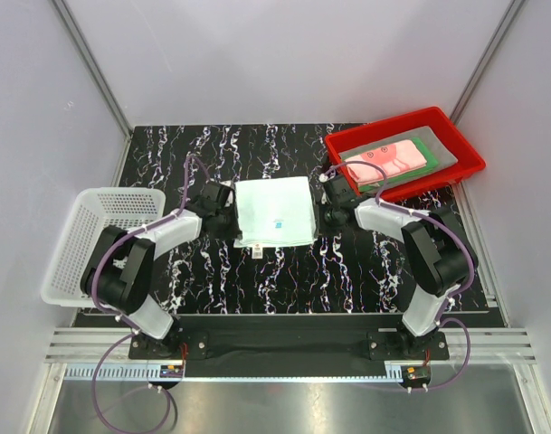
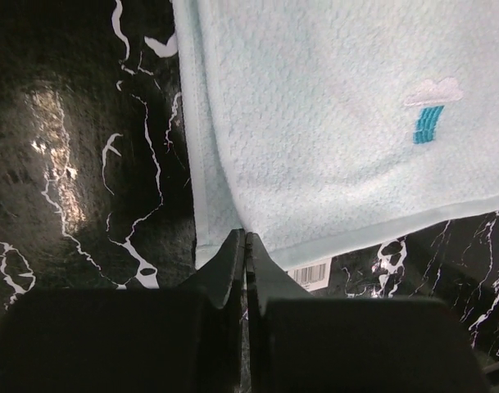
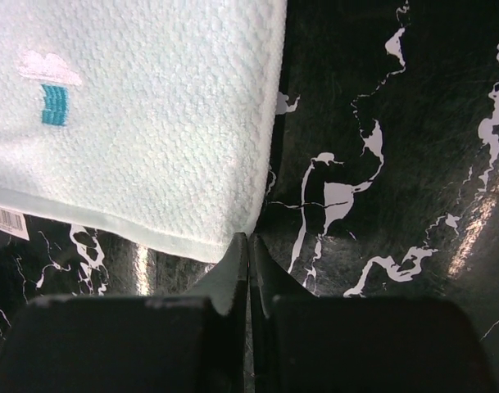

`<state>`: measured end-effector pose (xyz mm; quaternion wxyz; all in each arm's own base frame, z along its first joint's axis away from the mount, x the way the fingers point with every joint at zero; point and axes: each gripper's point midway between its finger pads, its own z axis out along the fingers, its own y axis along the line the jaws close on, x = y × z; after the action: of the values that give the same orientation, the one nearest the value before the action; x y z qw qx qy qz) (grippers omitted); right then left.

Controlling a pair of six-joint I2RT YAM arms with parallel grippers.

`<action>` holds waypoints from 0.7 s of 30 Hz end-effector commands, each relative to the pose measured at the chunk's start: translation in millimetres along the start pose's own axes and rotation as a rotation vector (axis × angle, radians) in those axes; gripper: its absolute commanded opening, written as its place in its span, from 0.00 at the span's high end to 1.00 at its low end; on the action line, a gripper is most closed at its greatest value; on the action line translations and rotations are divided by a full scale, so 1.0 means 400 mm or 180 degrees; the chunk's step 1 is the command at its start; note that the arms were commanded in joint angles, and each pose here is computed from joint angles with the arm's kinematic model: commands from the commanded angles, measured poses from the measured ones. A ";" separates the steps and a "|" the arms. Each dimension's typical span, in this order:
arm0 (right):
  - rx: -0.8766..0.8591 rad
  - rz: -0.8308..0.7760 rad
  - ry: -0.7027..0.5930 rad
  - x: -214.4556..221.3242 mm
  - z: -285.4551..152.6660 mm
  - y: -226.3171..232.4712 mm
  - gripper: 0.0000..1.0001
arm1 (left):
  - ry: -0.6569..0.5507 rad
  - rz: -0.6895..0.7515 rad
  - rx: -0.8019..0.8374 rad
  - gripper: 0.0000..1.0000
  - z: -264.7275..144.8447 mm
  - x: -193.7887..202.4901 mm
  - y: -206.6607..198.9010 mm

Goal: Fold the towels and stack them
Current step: Fold the towel

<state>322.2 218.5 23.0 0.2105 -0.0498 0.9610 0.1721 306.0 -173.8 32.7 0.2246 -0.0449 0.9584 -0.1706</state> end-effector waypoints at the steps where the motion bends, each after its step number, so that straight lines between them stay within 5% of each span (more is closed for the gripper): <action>1: -0.0182 -0.0051 -0.0169 -0.059 -0.027 0.046 1.00 | -0.0242 0.0067 0.0017 0.98 -0.049 -0.065 -0.031; 21: -0.0568 -0.0014 -0.0308 -0.080 -0.092 0.110 1.00 | -0.0567 0.0151 -0.0013 1.00 -0.103 -0.116 -0.023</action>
<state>329.7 236.0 57.7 0.2274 -0.0594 0.9475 0.2169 317.1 -168.7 72.8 0.2715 -0.0367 0.9476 -0.1645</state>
